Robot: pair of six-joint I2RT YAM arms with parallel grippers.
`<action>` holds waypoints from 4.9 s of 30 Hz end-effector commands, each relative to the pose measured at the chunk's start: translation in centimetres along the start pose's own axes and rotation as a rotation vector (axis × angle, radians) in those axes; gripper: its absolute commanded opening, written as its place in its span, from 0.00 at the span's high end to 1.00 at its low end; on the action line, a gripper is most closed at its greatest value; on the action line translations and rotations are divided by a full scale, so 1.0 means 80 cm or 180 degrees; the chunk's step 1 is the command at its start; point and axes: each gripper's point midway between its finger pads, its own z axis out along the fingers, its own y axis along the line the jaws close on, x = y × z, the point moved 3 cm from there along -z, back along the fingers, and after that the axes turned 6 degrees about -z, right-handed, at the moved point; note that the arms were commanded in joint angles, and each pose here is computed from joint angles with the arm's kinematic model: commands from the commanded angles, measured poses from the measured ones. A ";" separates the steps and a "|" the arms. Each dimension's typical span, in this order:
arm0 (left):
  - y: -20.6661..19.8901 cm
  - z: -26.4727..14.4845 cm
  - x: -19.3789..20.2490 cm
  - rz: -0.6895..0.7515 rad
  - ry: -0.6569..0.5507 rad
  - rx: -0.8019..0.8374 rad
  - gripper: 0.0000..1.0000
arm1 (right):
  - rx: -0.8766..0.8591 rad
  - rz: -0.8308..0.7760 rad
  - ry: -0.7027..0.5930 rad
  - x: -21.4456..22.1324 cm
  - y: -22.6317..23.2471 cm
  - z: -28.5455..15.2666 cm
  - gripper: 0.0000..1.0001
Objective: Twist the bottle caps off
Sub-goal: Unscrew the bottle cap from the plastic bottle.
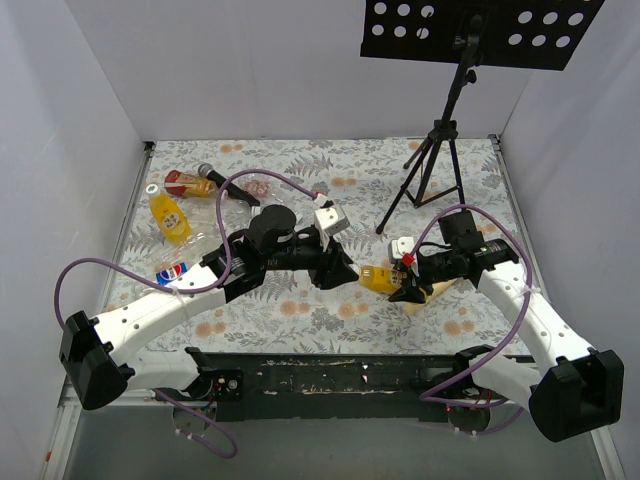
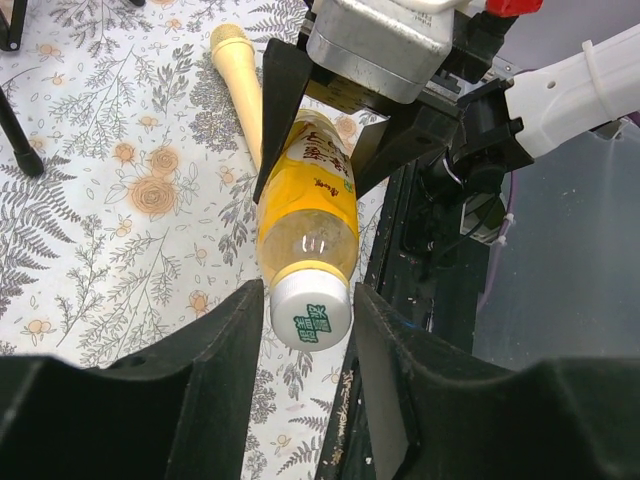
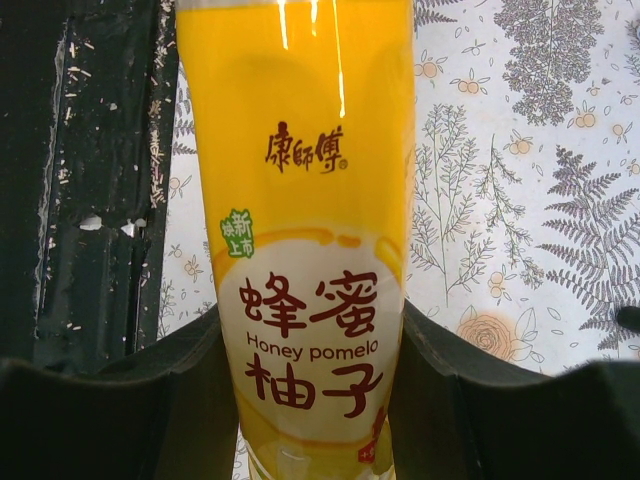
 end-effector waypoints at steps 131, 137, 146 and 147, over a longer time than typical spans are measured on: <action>-0.006 -0.012 0.006 -0.2606 -0.0350 -0.1229 0.22 | 0.0072 -0.0065 -0.0122 0.048 0.003 0.025 0.99; -0.016 -0.047 0.007 -0.1989 -0.0416 -0.1071 0.02 | 0.0046 -0.0045 -0.0107 0.050 0.003 0.026 0.99; -0.015 -0.077 0.015 -0.0847 -0.0399 -0.0951 0.02 | -0.0018 -0.0068 -0.0117 0.045 0.006 0.023 0.99; -0.016 -0.078 0.014 -0.0737 -0.0406 -0.0911 0.02 | -0.0032 -0.0077 -0.0112 0.046 0.007 0.023 0.99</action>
